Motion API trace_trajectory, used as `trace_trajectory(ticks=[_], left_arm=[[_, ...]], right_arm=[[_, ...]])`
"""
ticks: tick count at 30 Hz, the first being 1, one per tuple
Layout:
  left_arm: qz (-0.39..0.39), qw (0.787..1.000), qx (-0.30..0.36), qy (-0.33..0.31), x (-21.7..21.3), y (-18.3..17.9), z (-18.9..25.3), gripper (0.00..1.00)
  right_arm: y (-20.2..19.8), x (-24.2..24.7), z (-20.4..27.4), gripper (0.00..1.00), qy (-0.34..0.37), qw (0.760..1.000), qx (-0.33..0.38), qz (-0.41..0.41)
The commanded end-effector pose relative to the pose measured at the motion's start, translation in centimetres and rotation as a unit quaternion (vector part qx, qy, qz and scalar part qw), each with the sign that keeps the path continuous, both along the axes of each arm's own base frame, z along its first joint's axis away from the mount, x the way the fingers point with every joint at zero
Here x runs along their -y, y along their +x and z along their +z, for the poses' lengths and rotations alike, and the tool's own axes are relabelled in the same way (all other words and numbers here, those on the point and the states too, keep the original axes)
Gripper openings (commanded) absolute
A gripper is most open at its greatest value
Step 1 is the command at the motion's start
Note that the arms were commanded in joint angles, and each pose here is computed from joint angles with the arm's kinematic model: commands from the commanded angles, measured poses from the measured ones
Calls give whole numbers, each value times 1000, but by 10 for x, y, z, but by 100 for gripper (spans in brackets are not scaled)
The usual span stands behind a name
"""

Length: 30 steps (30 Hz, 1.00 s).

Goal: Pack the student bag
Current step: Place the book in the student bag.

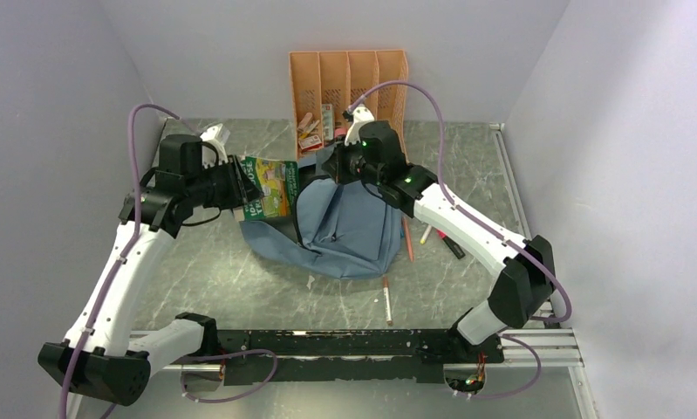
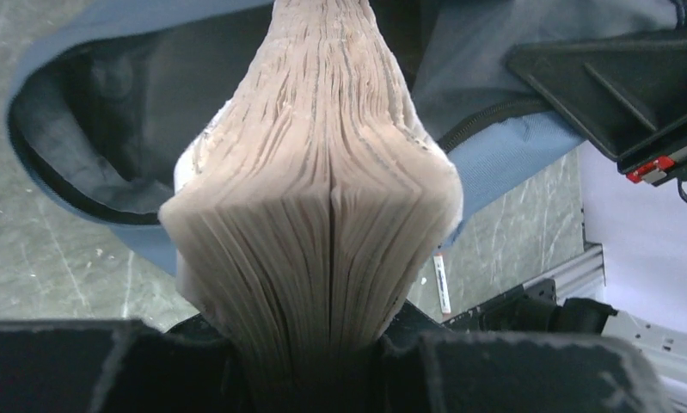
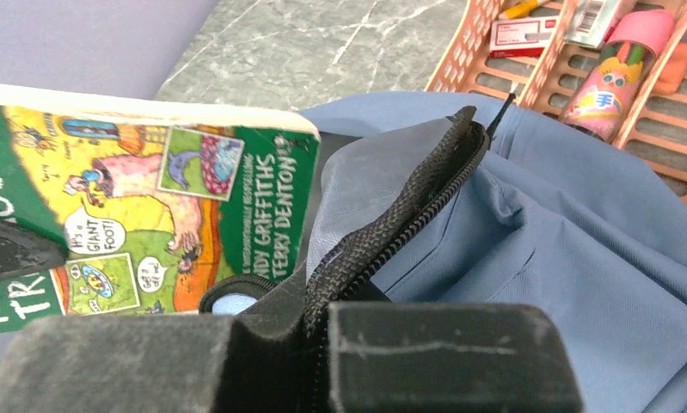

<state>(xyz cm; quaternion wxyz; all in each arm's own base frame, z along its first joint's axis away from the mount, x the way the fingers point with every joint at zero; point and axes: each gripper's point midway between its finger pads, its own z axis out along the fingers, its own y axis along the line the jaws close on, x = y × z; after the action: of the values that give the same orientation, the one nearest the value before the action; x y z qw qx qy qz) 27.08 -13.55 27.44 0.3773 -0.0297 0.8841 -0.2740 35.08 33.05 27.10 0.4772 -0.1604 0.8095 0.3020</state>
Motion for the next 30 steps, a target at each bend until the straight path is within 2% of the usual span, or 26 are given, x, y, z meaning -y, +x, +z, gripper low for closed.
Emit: trace_trajectory(ticks=[1, 9, 14, 26, 30], left_arm=[[-56, 997, 13, -41, 20, -8, 10, 5], [-77, 994, -27, -77, 33, -17, -9, 5], [-93, 989, -44, -108, 44, -19, -21, 5], [-127, 966, 29, -225, 75, 11, 7, 5], [-151, 956, 19, -251, 86, 19, 2, 5]], right_arm=[[3, 0, 35, 0, 32, 997, 60, 18], [-4, -14, 42, 0, 67, 995, 59, 50], [-13, -30, 55, 0, 101, 987, 72, 100], [-28, -62, 73, 0, 147, 966, 74, 198], [-30, -65, 69, 0, 146, 964, 71, 209]])
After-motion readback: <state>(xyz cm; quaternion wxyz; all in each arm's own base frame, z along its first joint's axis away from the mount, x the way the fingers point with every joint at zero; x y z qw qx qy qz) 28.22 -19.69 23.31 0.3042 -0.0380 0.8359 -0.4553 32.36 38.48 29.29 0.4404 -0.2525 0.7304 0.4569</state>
